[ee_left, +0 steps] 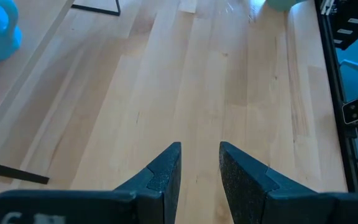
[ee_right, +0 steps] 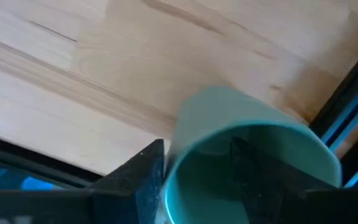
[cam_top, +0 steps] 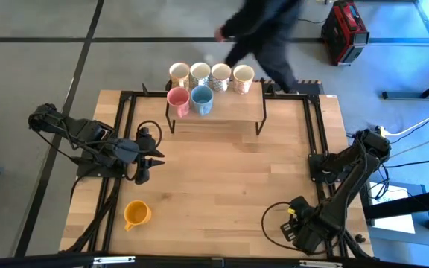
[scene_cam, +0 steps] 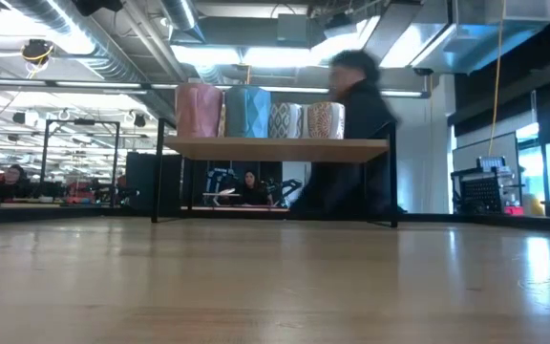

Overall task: Place coffee mugs
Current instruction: Put the green mug on the shelf

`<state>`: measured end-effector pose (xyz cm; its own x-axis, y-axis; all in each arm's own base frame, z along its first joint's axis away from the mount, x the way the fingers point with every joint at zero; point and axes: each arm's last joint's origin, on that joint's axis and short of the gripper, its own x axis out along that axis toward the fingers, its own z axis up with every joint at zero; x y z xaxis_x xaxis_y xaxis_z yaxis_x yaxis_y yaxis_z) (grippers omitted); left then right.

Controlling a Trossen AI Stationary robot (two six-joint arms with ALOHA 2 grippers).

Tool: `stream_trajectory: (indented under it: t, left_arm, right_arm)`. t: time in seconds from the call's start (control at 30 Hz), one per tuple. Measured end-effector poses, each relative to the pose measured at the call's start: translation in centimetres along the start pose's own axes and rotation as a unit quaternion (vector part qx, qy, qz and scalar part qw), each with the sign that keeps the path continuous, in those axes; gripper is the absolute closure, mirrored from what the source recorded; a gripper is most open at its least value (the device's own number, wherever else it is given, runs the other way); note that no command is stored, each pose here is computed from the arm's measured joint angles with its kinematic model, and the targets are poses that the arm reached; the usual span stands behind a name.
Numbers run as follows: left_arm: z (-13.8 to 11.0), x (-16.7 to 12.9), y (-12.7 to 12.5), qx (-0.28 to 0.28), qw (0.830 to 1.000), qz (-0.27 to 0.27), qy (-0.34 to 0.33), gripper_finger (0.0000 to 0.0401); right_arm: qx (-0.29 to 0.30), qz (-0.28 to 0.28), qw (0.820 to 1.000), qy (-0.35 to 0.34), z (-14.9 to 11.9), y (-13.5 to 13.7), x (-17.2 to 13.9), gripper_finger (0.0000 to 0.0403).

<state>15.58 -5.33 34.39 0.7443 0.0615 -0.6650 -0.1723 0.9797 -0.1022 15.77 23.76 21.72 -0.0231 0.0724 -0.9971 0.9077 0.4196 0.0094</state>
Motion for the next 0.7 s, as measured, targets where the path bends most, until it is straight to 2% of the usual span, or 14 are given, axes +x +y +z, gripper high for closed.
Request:
stream_trajectory:
  t: [0.23,0.4,0.57,0.7]
  left_arm:
    - [0.0,0.0,0.0,0.002,1.0,0.001,0.002,0.0298]
    - [0.0,0.0,0.0,0.003,1.0,0.001,0.002,0.0298]
    - [0.0,0.0,0.0,0.003,1.0,0.001,0.002,0.0298]
    - [-0.1,0.0,0.0,0.003,1.0,0.001,0.003,0.0298]
  right_arm:
    - [-0.001,0.02,1.0,0.008,0.2,0.2,1.2,0.0314]
    - [-0.036,0.028,0.999,0.0,0.4,0.4,1.2,0.0389]
    - [-0.105,0.056,0.993,-0.011,1.6,1.7,0.8,0.0386]
    - [-0.197,0.098,0.973,-0.068,3.7,3.7,-0.6,0.0396]
